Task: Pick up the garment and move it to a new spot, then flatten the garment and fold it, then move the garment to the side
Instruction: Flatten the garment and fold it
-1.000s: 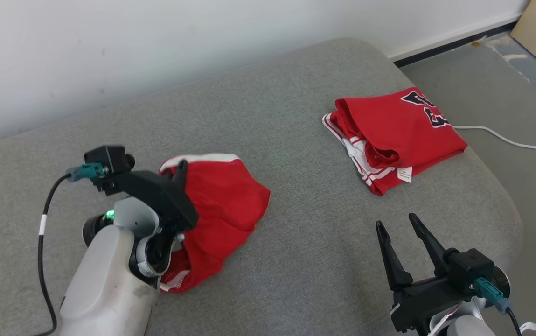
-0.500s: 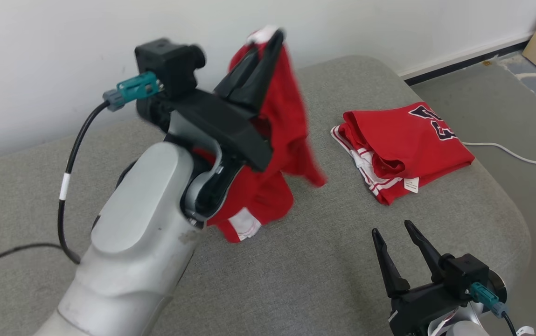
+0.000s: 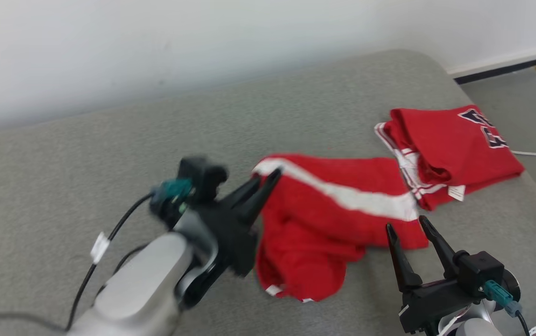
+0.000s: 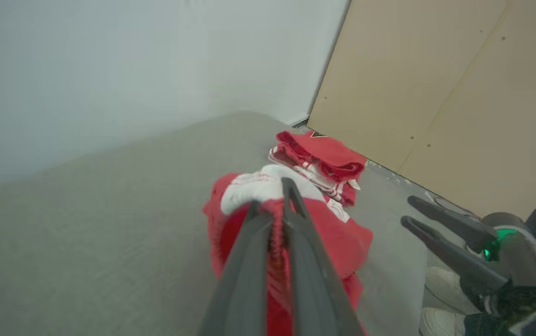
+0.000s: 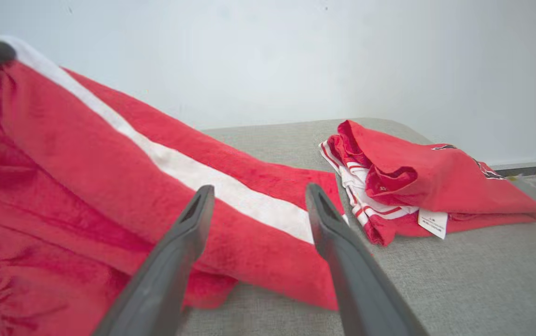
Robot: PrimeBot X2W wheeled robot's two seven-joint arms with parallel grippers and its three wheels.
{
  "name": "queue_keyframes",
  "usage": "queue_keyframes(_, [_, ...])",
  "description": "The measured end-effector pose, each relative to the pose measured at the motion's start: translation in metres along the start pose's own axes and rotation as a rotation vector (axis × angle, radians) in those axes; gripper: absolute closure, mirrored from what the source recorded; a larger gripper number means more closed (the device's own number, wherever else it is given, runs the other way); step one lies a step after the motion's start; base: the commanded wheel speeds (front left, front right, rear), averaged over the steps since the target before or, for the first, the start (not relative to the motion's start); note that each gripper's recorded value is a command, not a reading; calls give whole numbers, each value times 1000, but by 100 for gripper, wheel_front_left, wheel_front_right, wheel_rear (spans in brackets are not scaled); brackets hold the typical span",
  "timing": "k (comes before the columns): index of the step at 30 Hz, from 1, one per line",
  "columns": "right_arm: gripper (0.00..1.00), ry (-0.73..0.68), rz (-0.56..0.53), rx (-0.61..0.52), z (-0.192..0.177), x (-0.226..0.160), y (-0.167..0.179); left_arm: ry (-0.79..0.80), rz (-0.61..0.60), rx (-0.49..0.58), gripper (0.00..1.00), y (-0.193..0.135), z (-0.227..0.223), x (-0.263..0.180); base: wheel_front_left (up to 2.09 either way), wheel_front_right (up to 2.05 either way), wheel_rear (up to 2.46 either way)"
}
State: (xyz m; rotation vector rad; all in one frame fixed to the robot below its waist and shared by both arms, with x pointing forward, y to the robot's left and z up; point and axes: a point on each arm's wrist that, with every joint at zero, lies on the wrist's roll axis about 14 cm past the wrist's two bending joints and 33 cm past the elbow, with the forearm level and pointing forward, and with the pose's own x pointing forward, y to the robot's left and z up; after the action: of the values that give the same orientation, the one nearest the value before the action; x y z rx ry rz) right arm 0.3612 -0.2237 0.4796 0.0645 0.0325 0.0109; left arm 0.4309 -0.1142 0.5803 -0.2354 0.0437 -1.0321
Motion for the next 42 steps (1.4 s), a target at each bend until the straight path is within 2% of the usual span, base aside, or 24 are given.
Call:
queue_keyframes(5, [0, 12, 64, -3, -5, 14, 20, 119, 143, -72, 100, 42, -54, -60, 0, 0, 0])
queue_keyframes(14, [0, 30, 147, 1, -12, 30, 47, 172, 339, -178, 100, 64, -98, -144, 0, 0, 0])
queue_keyframes(20, [0, 31, 170, 1, -13, 31, 55, 155, 524, -117, 100, 97, -97, -175, 0, 0, 0])
queue_keyframes(29, [0, 29, 166, 1, -11, 26, 53, 114, 670, 15, 100, 136, -75, -176, 0, 0, 0])
queue_keyframes(37, [0, 29, 140, 1, -10, 19, 44, 28, 610, 64, 100, 139, -36, -137, 0, 0, 0])
queue_keyframes(42, [0, 21, 133, -1, -7, 17, 42, 68, 633, 66, 100, 149, -43, -135, 0, 0, 0])
